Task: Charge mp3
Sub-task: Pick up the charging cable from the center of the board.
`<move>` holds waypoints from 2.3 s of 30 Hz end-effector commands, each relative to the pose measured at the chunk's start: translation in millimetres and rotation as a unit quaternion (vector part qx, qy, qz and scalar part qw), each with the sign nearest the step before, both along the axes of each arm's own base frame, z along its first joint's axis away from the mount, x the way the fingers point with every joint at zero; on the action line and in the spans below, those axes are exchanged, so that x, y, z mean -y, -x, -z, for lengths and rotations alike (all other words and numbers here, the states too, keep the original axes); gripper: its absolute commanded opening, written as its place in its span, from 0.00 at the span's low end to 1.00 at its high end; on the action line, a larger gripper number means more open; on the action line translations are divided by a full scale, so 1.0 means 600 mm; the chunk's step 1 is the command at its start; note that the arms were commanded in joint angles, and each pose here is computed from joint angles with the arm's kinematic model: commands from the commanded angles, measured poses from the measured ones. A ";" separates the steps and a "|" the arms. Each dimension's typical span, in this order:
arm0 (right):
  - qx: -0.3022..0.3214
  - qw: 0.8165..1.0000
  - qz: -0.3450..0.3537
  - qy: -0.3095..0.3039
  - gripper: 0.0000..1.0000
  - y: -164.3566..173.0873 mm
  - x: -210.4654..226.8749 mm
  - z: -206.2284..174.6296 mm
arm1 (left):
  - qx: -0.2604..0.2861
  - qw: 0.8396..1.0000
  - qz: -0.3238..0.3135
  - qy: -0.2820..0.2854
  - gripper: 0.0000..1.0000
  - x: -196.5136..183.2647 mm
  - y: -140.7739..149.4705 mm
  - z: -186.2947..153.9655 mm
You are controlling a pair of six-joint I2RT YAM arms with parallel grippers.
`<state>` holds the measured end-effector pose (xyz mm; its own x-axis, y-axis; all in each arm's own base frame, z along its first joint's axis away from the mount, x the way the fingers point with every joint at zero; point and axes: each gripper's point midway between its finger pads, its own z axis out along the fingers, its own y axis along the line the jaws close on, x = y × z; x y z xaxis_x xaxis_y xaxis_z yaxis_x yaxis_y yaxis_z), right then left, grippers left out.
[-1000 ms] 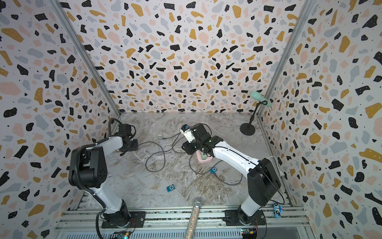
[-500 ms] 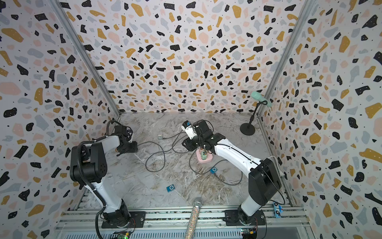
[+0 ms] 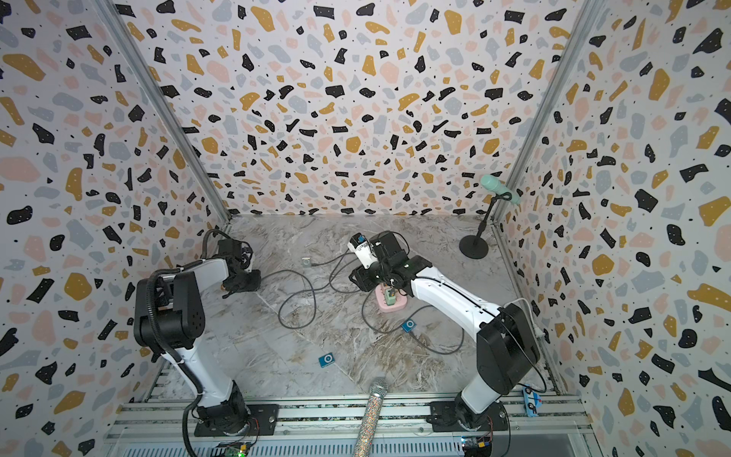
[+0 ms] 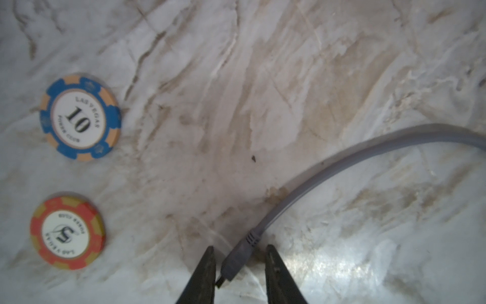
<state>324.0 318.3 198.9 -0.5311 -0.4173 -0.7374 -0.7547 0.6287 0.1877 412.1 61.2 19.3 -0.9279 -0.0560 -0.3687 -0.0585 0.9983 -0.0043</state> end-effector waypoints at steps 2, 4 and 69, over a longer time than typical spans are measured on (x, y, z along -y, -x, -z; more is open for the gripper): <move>0.013 1.000 0.005 -0.014 0.48 0.011 0.013 -0.031 | -0.045 0.999 0.014 0.005 0.25 0.017 0.032 0.028; 0.010 1.000 0.006 -0.015 0.48 0.013 0.014 -0.030 | -0.049 0.999 0.016 0.001 0.19 0.019 0.035 0.031; 0.209 0.872 -0.442 -0.031 0.51 0.137 -0.162 -0.064 | 0.141 0.909 0.381 0.089 0.00 0.381 0.308 -0.384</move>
